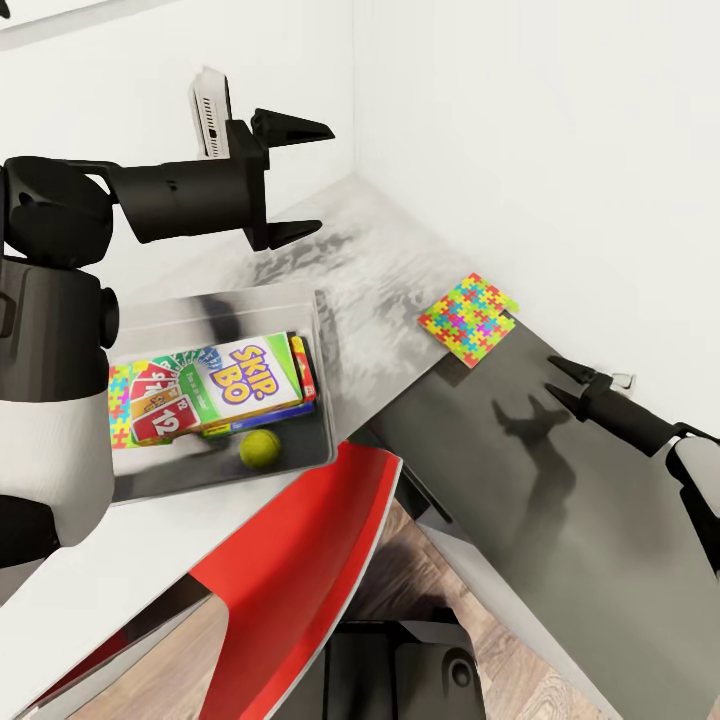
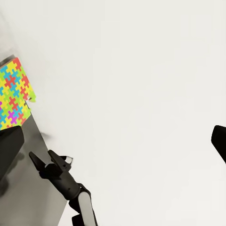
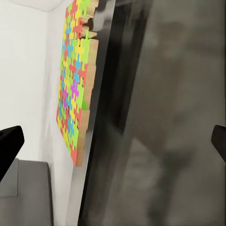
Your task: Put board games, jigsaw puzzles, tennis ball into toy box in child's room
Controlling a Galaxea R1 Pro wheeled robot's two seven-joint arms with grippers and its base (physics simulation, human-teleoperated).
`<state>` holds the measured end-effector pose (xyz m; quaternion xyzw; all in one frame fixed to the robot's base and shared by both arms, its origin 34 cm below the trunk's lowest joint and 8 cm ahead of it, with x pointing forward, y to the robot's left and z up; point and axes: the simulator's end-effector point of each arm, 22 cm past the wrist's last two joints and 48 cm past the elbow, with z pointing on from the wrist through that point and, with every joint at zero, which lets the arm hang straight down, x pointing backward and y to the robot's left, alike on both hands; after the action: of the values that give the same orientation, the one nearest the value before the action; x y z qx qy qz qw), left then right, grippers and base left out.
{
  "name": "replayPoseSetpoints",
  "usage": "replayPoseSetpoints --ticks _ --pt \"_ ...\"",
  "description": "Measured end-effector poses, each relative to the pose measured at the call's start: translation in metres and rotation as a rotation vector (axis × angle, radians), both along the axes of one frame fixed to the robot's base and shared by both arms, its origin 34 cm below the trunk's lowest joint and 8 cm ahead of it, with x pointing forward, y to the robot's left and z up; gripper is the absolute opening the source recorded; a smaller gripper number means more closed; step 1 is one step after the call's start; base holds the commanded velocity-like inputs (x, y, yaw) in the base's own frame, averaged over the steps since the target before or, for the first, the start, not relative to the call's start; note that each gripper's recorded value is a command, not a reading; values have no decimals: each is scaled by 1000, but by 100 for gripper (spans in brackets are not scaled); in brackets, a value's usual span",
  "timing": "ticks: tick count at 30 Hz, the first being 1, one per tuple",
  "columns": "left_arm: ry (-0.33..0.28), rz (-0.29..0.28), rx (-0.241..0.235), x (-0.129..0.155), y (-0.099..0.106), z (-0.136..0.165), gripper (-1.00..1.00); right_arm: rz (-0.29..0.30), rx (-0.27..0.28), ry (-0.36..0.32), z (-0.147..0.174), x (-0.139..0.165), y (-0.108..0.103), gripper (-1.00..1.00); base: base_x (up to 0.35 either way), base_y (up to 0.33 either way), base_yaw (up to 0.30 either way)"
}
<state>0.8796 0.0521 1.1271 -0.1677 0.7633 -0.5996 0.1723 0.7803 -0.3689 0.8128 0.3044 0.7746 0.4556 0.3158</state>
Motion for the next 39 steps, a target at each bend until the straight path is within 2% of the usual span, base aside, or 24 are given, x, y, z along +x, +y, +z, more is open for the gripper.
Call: replayPoseSetpoints --ticks 10,27,39 --pt "0 -1 -1 0 -1 0 100 -14 -5 17 -7 -2 -4 100 0 0 20" --pt "-2 -1 -6 0 -1 1 100 -49 -7 45 -19 -4 -15 100 0 0 128" --pt "-3 -1 -6 0 -1 1 100 -108 -58 11 -21 3 -32 100 0 0 20"
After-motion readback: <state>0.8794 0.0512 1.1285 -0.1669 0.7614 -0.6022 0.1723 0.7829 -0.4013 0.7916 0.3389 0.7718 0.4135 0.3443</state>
